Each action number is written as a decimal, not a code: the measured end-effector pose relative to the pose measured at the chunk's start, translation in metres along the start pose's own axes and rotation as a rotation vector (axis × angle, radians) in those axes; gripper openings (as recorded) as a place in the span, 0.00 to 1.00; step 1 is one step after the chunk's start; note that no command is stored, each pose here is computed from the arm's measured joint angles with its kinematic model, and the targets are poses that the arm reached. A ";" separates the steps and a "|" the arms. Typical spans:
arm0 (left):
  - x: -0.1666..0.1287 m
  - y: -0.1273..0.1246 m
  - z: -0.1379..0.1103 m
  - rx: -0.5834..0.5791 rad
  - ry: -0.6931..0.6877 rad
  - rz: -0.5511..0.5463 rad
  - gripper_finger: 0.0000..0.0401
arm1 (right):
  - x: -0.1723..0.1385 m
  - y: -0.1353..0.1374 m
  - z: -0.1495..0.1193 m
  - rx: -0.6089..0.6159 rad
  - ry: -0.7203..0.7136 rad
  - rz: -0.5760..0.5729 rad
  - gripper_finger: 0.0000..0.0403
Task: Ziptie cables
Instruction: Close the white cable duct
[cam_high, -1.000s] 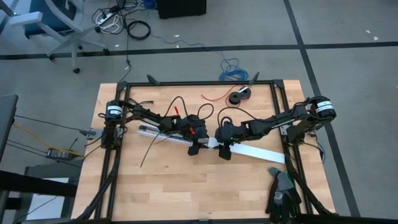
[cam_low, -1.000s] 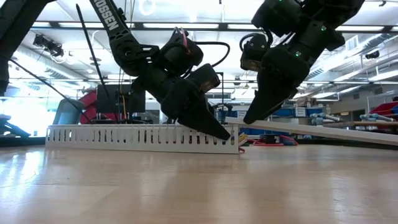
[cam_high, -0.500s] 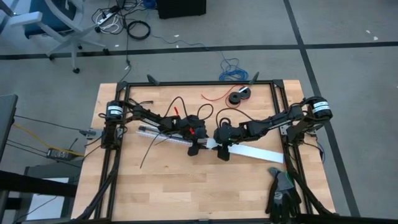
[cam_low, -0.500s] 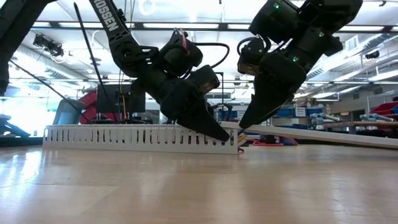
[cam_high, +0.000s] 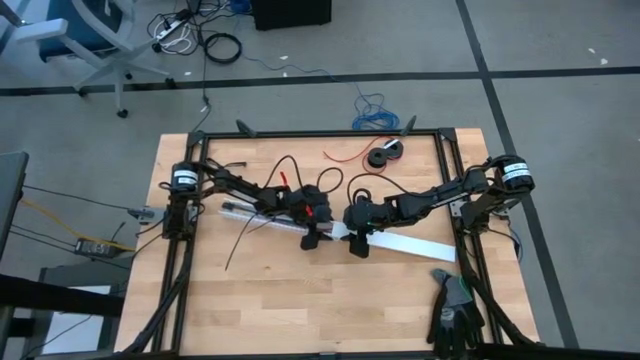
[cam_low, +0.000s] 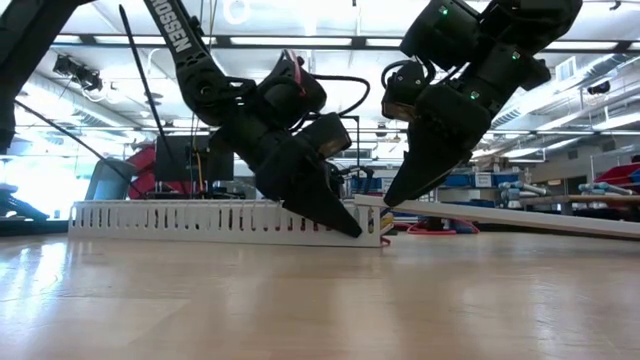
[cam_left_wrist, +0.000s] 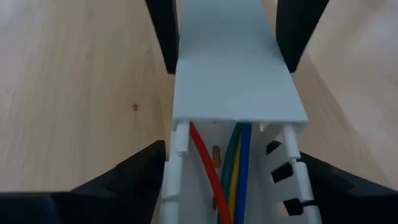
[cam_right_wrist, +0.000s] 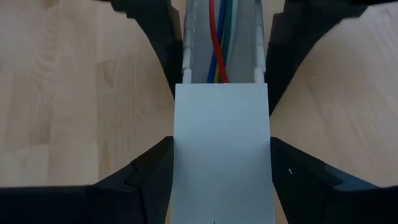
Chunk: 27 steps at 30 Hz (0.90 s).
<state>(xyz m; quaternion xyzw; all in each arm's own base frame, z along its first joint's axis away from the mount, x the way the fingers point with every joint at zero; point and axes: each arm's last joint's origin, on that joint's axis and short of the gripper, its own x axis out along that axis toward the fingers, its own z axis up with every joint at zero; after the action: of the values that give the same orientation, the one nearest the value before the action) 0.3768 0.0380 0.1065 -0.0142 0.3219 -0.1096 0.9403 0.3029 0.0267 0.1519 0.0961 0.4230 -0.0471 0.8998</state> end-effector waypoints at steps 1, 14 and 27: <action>-0.001 0.000 0.000 -0.004 0.007 0.001 0.72 | 0.000 0.000 0.000 0.000 0.001 -0.001 0.57; -0.015 -0.001 0.007 0.033 0.040 0.002 0.72 | 0.000 0.000 -0.001 0.030 0.004 -0.001 0.57; -0.016 0.001 0.007 0.031 0.046 0.001 0.72 | 0.000 0.000 -0.001 0.032 0.005 0.002 0.57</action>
<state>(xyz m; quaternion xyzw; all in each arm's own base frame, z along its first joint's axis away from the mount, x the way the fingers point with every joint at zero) 0.3687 0.0419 0.1213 0.0031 0.3419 -0.1144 0.9327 0.3024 0.0268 0.1514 0.1109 0.4244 -0.0528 0.8971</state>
